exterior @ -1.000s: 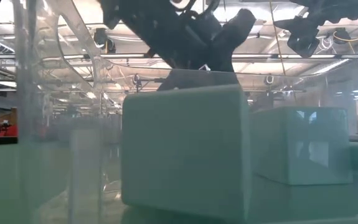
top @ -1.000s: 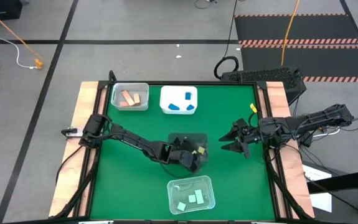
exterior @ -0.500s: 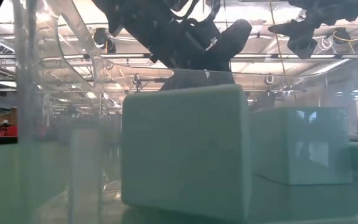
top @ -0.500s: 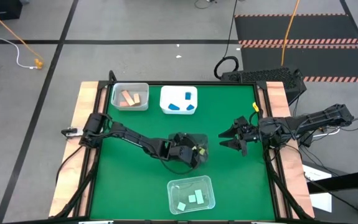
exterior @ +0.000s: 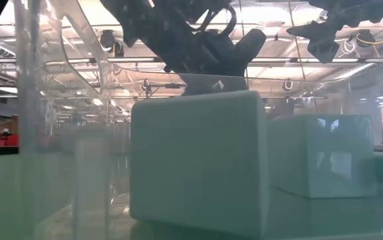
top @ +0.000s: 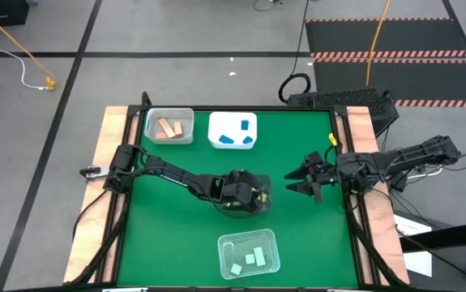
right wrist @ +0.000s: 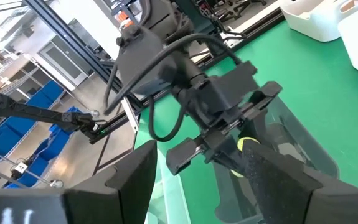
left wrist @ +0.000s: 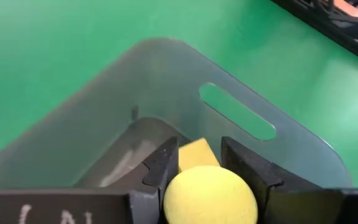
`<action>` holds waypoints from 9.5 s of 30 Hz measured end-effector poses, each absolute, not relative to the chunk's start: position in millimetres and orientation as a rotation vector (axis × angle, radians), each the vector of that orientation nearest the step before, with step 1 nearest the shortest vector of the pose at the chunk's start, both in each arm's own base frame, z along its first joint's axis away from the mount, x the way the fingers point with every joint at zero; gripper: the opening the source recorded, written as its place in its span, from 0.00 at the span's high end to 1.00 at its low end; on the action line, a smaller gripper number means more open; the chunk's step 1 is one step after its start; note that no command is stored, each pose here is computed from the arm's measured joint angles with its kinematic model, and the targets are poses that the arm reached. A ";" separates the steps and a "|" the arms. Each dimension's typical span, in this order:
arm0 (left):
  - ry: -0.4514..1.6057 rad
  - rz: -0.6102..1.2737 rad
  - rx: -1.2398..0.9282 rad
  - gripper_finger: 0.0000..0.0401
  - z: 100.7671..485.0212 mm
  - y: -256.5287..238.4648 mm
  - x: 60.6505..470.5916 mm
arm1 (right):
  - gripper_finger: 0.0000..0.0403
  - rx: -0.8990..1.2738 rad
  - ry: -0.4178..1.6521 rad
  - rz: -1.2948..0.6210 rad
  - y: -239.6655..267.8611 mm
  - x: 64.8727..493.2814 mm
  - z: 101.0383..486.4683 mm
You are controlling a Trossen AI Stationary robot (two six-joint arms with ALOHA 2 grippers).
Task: Sort & place blocks by color
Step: Put the light green block into the black bin, then return to Home Position
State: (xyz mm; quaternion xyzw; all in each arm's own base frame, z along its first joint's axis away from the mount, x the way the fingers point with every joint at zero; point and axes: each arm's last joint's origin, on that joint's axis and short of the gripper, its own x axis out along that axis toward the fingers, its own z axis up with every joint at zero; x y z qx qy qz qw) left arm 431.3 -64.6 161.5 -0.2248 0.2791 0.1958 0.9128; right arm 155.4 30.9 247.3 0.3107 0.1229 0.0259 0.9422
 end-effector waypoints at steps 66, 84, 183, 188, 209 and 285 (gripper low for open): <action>0.712 0.580 -0.154 0.12 298.4 -27.4 326.2 | 0.44 0.215 0.441 -0.005 15.3 128.9 231.6; 0.674 0.581 -0.195 0.12 317.2 -63.7 293.4 | 0.44 0.360 0.083 0.018 14.4 126.9 163.6; -0.028 0.649 -0.338 0.12 167.4 29.7 97.1 | 0.44 0.522 0.084 0.012 14.6 127.7 161.6; -0.045 0.680 -0.344 0.12 168.2 33.0 95.6 | 0.44 0.522 0.085 0.012 14.6 127.7 161.6; -0.185 0.900 -0.346 0.12 175.5 52.0 79.2 | 0.44 0.521 0.084 0.013 14.6 127.7 161.6; -0.289 1.070 -0.326 0.12 173.9 65.6 68.1 | 0.44 0.347 -0.523 -1.118 -96.5 44.4 191.3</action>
